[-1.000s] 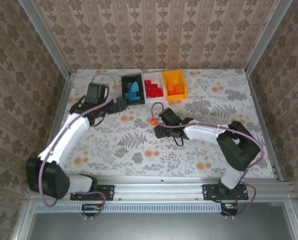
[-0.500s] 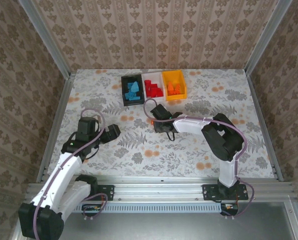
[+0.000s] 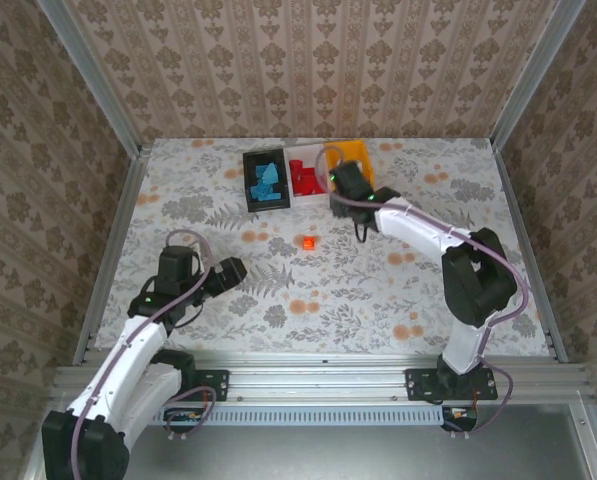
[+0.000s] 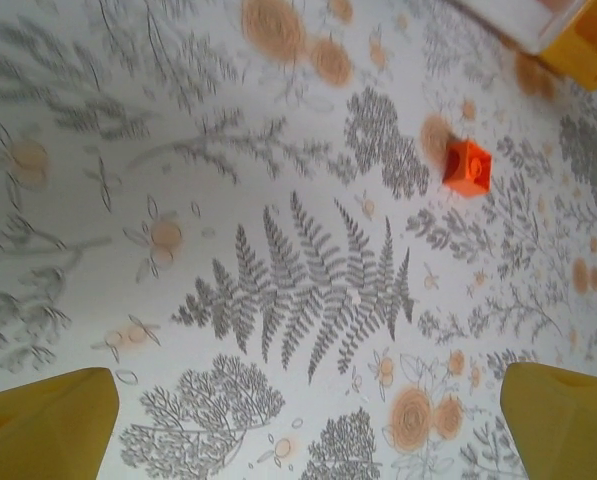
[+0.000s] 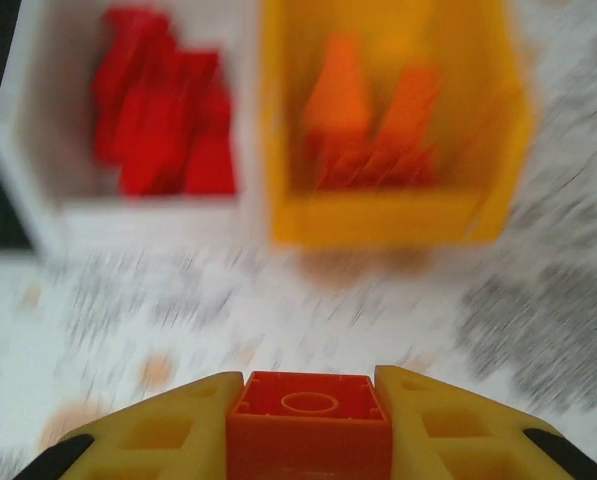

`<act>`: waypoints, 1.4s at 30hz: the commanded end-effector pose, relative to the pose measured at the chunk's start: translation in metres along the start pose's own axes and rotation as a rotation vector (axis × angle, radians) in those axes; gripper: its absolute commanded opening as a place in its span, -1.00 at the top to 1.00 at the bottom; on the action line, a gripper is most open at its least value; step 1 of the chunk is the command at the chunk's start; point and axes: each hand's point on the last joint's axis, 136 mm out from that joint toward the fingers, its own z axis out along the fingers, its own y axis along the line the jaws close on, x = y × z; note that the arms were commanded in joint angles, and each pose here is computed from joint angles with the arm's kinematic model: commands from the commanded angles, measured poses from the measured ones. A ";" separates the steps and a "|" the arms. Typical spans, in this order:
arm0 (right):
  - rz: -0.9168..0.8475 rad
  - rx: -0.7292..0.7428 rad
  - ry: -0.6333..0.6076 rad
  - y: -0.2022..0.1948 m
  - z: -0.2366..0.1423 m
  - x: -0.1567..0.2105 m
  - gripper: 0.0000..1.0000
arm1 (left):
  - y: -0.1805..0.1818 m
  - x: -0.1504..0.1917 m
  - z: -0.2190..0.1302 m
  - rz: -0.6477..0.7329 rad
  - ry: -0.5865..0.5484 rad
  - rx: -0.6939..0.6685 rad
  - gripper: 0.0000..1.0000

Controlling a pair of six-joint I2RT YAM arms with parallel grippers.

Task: Sort the legos into containers by color

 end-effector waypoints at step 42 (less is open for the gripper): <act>-0.012 -0.106 0.172 0.111 0.009 0.119 -0.63 | -0.014 0.004 0.003 -0.088 0.012 0.115 -1.00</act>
